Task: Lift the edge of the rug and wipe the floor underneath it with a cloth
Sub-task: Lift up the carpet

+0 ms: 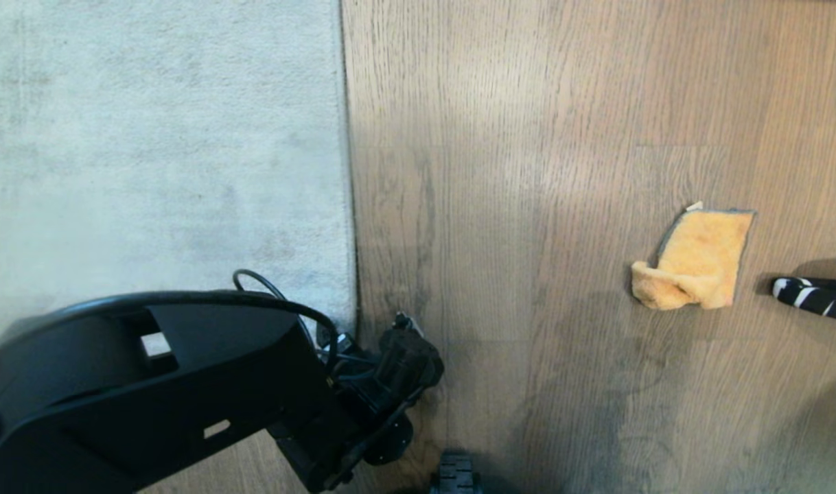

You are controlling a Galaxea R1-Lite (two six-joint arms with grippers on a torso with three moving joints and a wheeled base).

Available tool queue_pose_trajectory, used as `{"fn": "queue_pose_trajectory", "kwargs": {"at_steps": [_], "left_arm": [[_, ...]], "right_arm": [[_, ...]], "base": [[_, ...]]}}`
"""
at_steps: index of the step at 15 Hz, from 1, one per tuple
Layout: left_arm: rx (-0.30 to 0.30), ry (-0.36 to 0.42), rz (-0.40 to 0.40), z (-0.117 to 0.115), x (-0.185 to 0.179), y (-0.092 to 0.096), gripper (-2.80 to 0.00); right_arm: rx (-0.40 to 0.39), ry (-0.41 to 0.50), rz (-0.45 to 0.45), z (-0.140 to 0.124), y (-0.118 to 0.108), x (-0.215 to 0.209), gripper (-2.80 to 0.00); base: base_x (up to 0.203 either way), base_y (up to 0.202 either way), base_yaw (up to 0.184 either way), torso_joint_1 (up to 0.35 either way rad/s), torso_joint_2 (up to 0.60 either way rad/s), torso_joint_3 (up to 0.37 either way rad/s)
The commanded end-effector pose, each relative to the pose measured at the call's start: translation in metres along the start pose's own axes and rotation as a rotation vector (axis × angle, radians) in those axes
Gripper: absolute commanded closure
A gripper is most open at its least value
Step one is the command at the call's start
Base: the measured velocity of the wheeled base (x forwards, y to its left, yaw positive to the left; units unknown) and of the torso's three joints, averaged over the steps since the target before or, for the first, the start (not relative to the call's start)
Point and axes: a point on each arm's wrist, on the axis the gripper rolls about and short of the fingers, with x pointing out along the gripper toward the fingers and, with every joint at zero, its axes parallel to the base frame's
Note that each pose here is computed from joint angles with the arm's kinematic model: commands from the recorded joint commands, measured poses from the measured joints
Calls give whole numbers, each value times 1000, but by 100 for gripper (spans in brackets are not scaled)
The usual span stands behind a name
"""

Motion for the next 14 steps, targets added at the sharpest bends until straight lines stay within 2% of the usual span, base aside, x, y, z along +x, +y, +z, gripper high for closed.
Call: {"fn": "queue_pose_trajectory", "kwargs": {"at_steps": [1, 4, 9, 14], "left_arm": [[9, 16, 13, -3, 4, 4, -280], [5, 23, 18, -4, 6, 12, -280], [37, 52, 32, -14, 10, 32, -280], [10, 77, 52, -20, 15, 52, -280]], "right_arm": [[-1, -1, 0, 0, 0, 0, 0], [-1, 0, 0, 0, 0, 0, 0], [-1, -1, 0, 0, 0, 0, 0], [-1, 0, 0, 0, 0, 0, 0]], "base": [[0, 0, 0, 0, 0, 0], [0, 0, 0, 0, 0, 0], [0, 0, 0, 0, 0, 0], [0, 0, 0, 0, 0, 0]]}}
